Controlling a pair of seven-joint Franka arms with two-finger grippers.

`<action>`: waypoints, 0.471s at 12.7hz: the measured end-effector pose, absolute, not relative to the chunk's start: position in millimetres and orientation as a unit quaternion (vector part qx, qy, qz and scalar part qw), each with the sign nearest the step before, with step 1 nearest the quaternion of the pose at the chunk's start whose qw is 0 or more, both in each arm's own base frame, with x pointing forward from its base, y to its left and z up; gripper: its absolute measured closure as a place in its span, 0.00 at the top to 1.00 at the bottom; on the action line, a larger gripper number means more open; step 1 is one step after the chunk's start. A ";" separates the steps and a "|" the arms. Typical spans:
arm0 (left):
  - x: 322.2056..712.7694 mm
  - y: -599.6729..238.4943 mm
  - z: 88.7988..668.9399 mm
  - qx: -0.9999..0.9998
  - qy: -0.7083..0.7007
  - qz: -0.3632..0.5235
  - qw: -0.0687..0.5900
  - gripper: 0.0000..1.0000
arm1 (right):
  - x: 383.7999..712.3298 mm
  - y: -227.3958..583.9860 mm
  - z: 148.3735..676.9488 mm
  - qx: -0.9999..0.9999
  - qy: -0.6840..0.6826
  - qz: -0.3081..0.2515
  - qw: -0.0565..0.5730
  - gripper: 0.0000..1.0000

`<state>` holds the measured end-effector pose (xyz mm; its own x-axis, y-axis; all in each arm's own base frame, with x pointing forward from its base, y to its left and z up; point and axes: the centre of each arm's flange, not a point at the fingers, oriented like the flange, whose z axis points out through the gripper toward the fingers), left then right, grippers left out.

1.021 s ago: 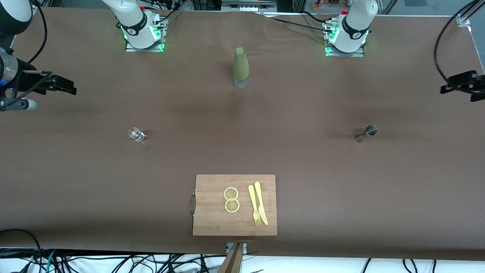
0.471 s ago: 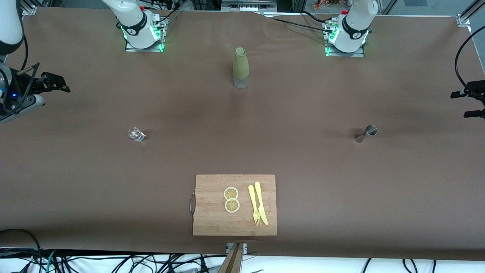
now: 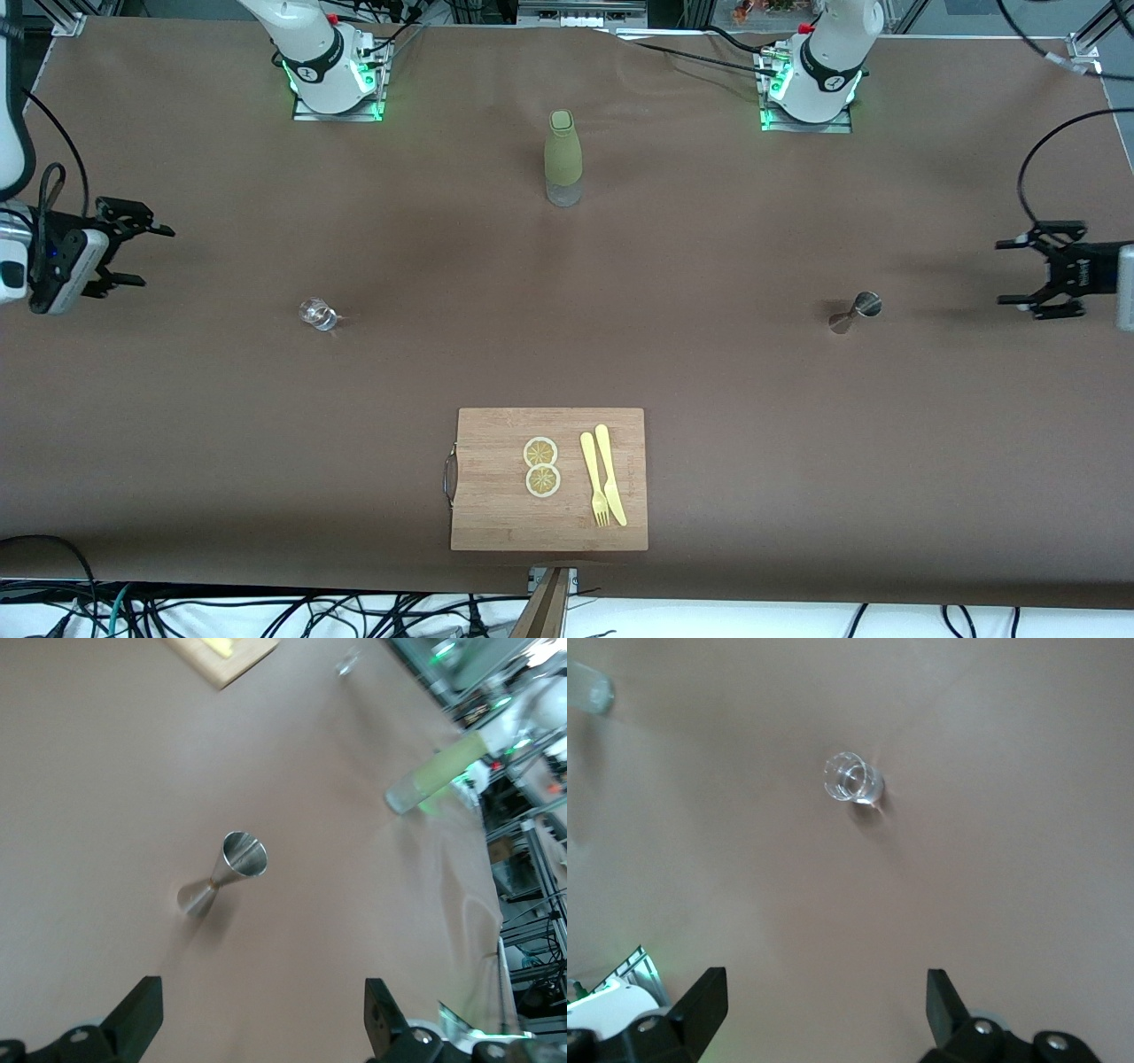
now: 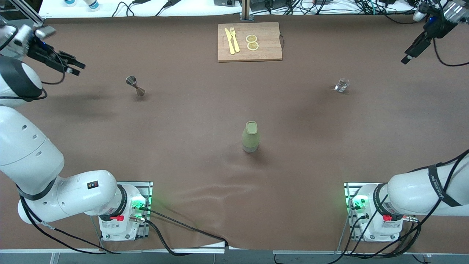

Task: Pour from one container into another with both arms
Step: 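Grasp the steel jigger with the left gripper while the right gripper grasps the beaker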

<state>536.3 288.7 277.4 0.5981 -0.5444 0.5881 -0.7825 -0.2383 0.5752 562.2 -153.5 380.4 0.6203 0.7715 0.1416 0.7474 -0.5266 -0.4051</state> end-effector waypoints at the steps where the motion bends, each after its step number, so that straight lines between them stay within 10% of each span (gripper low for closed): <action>1: 532.9 288.2 251.5 0.754 -0.445 0.162 0.456 1.00 | 561.4 -161.8 358.1 -0.861 -0.447 0.005 0.244 1.00; 6: 510.5 265.9 147.9 0.664 -0.478 0.309 0.485 1.00 | 562.6 -168.2 255.0 -0.776 -0.523 -0.144 0.322 1.00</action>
<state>510.5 265.9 147.9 0.3520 -0.3353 0.8739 -0.9345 -0.0721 0.3487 562.6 -168.2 255.0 0.4119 0.7188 0.5601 0.9041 -0.2457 -0.3495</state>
